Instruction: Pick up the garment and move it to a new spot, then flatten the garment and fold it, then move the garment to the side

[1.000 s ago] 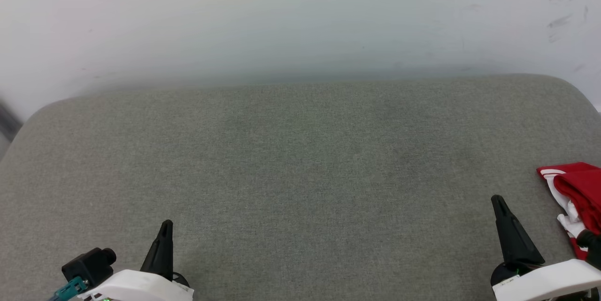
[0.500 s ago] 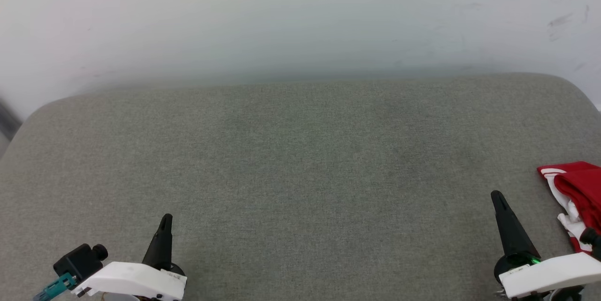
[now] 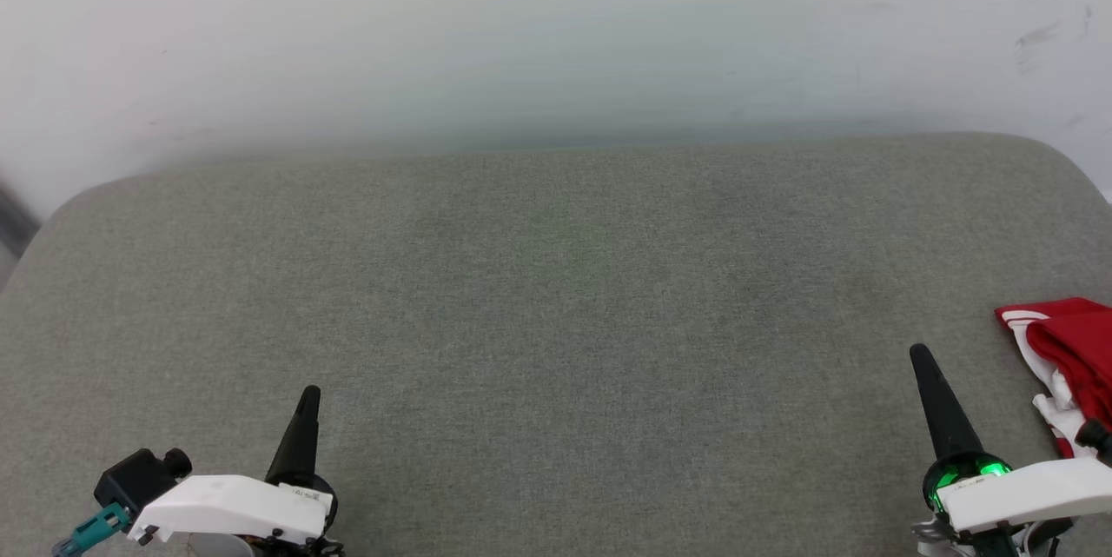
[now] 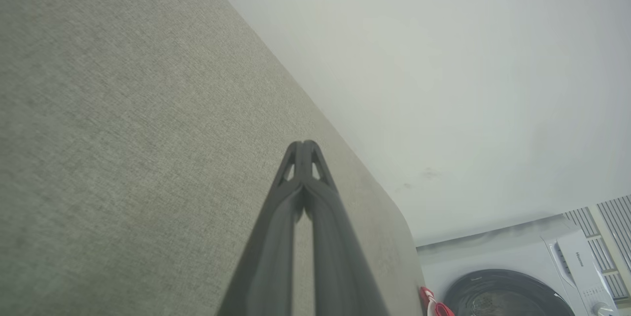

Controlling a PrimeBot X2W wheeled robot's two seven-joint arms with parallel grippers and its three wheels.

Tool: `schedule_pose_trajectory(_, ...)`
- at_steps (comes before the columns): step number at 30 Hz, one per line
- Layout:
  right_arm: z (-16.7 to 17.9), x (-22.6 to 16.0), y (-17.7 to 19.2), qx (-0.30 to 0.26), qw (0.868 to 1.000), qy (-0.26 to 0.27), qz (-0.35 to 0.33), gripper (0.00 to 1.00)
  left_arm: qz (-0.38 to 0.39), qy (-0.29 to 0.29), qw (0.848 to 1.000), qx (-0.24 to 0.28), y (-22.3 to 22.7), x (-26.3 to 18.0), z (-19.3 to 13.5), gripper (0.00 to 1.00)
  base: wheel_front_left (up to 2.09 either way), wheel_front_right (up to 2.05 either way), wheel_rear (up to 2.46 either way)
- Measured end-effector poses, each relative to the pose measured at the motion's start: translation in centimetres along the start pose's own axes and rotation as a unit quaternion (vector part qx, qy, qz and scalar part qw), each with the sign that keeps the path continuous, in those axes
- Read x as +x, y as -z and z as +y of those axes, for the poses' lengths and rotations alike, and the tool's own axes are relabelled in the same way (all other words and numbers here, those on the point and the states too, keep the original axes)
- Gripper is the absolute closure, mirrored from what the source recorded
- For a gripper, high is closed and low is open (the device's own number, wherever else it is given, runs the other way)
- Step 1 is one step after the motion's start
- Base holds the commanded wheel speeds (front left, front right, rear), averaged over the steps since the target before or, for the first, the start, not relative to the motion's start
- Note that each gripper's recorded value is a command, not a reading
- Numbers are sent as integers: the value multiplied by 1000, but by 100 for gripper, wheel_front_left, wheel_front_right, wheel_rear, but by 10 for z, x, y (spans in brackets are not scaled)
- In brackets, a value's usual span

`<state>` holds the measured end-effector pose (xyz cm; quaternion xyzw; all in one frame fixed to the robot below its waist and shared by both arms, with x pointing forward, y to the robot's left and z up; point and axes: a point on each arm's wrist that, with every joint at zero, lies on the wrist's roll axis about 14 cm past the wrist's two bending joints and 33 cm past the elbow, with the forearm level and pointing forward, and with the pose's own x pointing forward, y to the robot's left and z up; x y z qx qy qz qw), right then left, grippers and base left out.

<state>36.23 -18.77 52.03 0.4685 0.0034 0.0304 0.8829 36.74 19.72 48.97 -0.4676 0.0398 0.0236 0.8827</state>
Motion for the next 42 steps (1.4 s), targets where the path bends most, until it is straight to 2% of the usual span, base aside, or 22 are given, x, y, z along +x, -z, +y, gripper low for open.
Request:
schedule_pose_trajectory(17, -7, 7, 0, 91, 996, 8, -5, 100, 0, 6, 996, -93, -2, 6, -2, 100, 0, 0, 0)
schedule_pose_trajectory(42, -16, 16, -1, 201, 979, 19, -12, 100, -3, 21, 979, -204, -6, 13, -7, 100, 0, 0, 0)
